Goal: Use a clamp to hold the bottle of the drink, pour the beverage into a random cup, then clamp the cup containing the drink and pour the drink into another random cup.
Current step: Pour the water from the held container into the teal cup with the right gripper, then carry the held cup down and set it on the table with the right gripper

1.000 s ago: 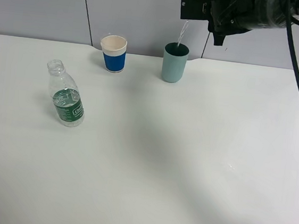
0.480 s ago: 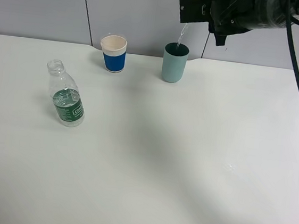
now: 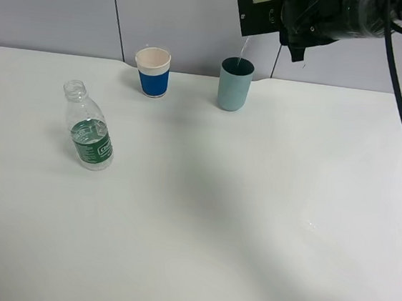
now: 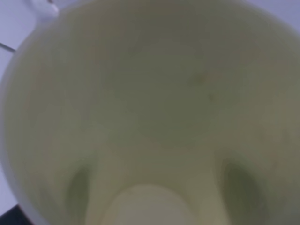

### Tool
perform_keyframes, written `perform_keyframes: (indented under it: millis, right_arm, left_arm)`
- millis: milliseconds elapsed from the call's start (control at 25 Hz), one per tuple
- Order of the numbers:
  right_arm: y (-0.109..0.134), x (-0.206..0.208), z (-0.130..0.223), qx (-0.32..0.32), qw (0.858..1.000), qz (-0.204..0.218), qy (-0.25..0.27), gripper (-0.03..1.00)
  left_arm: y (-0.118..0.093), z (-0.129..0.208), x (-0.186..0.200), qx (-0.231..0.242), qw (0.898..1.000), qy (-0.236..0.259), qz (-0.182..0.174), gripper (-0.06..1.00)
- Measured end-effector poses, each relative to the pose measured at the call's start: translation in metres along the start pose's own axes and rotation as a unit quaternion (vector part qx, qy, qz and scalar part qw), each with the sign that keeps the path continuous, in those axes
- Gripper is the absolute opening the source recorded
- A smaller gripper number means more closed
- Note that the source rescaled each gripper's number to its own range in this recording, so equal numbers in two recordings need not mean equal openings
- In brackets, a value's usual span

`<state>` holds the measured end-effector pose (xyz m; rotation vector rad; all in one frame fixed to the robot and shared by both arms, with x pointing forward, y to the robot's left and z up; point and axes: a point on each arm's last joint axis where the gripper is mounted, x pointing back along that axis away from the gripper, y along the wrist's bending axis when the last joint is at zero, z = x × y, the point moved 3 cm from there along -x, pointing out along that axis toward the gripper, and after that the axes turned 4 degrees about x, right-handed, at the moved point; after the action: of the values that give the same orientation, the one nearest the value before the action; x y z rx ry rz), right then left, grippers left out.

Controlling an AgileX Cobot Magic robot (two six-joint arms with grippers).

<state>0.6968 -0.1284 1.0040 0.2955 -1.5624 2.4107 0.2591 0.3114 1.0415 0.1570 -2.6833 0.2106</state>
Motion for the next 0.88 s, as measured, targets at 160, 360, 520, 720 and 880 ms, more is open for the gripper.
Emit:
perform_keyframes:
  millis: [160,360,520,720,880]
  right_arm:
    - [0.0,0.0,0.0,0.013,1.0,0.0,0.0,0.0]
    - [0.0,0.0,0.0,0.013,1.0,0.0,0.0,0.0]
    - [0.0,0.0,0.0,-0.011,1.0,0.0,0.0,0.0]
    - [0.0022,0.0,-0.0009,-0.117,0.993,-0.009,-0.002,0.0]
    - [0.0075,0.0003,-0.0017,-0.243,0.97,-0.032,0.001,0.0]
  left_arm:
    - [0.0,0.0,0.0,0.001,1.0,0.0,0.0,1.0]
    - [0.0,0.0,0.0,0.001,1.0,0.0,0.0,1.0]
    - [0.0,0.0,0.0,0.001,1.0,0.0,0.0,1.0]
    - [0.0,0.0,0.0,0.0,1.0,0.0,0.0,1.0]
    - [0.0,0.0,0.0,0.0,1.0,0.0,0.0,1.0]
